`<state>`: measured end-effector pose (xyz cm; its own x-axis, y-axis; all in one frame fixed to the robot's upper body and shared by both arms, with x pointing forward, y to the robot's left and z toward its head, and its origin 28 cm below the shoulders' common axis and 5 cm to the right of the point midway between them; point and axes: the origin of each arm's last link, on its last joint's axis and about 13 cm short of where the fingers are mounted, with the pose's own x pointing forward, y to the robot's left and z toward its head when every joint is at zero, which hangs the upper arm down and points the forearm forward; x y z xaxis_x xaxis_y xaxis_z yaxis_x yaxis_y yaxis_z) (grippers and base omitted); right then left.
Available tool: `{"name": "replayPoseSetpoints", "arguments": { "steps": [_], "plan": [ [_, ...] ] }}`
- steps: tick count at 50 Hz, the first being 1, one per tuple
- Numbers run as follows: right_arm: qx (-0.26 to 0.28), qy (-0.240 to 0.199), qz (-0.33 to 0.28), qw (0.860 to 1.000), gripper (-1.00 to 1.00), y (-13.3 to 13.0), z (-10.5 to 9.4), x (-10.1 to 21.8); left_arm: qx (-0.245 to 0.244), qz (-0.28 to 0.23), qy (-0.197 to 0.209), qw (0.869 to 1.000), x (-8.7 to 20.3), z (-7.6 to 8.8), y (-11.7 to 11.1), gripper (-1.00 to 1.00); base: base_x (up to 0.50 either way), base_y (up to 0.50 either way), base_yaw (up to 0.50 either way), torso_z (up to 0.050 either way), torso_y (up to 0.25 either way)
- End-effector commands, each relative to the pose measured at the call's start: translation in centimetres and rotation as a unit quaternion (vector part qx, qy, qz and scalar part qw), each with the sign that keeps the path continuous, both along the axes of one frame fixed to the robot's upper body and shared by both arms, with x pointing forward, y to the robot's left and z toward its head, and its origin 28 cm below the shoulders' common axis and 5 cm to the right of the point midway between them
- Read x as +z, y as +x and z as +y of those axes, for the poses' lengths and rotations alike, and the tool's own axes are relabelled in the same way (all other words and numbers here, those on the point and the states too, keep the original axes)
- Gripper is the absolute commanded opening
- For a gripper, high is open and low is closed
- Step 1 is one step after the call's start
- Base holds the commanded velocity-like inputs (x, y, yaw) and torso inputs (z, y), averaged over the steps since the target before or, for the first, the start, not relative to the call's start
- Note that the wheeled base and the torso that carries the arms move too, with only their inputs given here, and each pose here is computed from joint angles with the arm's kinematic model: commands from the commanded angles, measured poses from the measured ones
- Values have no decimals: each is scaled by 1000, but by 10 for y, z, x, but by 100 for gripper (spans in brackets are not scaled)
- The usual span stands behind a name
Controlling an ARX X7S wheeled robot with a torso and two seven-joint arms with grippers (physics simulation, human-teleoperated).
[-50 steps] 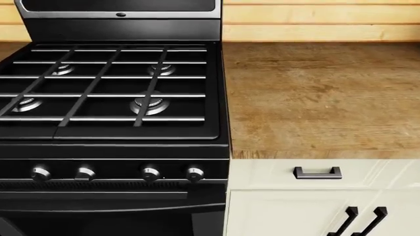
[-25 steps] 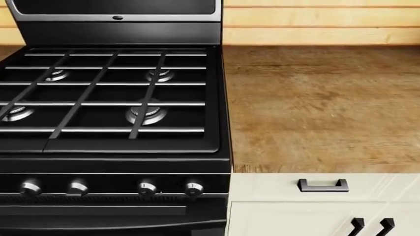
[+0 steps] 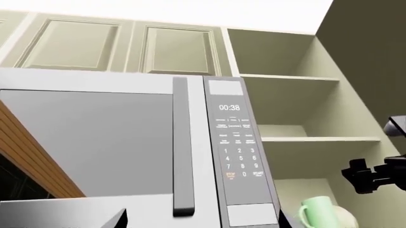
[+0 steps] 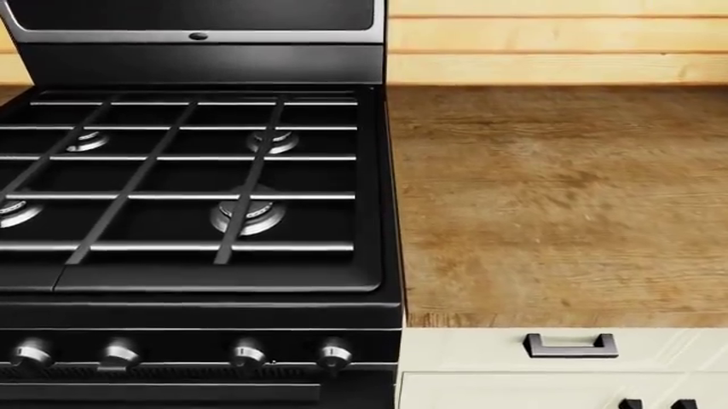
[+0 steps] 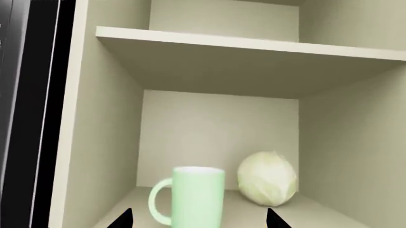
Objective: Pick the mug from the cabinet, place it under the coffee machine dispenser, and press the start button.
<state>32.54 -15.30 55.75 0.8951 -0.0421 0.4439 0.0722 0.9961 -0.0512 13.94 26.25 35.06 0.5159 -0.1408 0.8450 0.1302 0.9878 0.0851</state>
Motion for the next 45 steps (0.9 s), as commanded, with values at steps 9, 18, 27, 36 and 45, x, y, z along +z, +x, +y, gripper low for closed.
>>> {"name": "replayPoseSetpoints", "arguments": {
  "steps": [9, 18, 27, 36, 45],
  "plan": [
    [-3, 1, -2, 1000, 100, 1, 0, -1, -1, 0, 4, 1000, -2, 0, 0, 100, 124, 0, 0, 0, 0],
    [-2, 2, 2, 1000, 100, 5, 2, -5, -1, 0, 6, 1000, -2, 0, 0, 100, 124, 0, 0, 0, 0],
    [-4, 1, 2, 1000, 100, 2, 0, -2, -2, -1, 9, 1000, -3, 0, 4, 100, 125, 0, 0, 0, 0],
    [-6, 0, 1, 1000, 100, -2, -2, 1, -2, -1, 9, 1000, -3, 0, 2, 100, 123, 0, 0, 0, 0],
    [-6, -1, -1, 1000, 100, -2, -1, 2, -2, -2, 9, 1000, -4, 1, 2, 100, 125, 0, 0, 0, 2]
  ]
}}
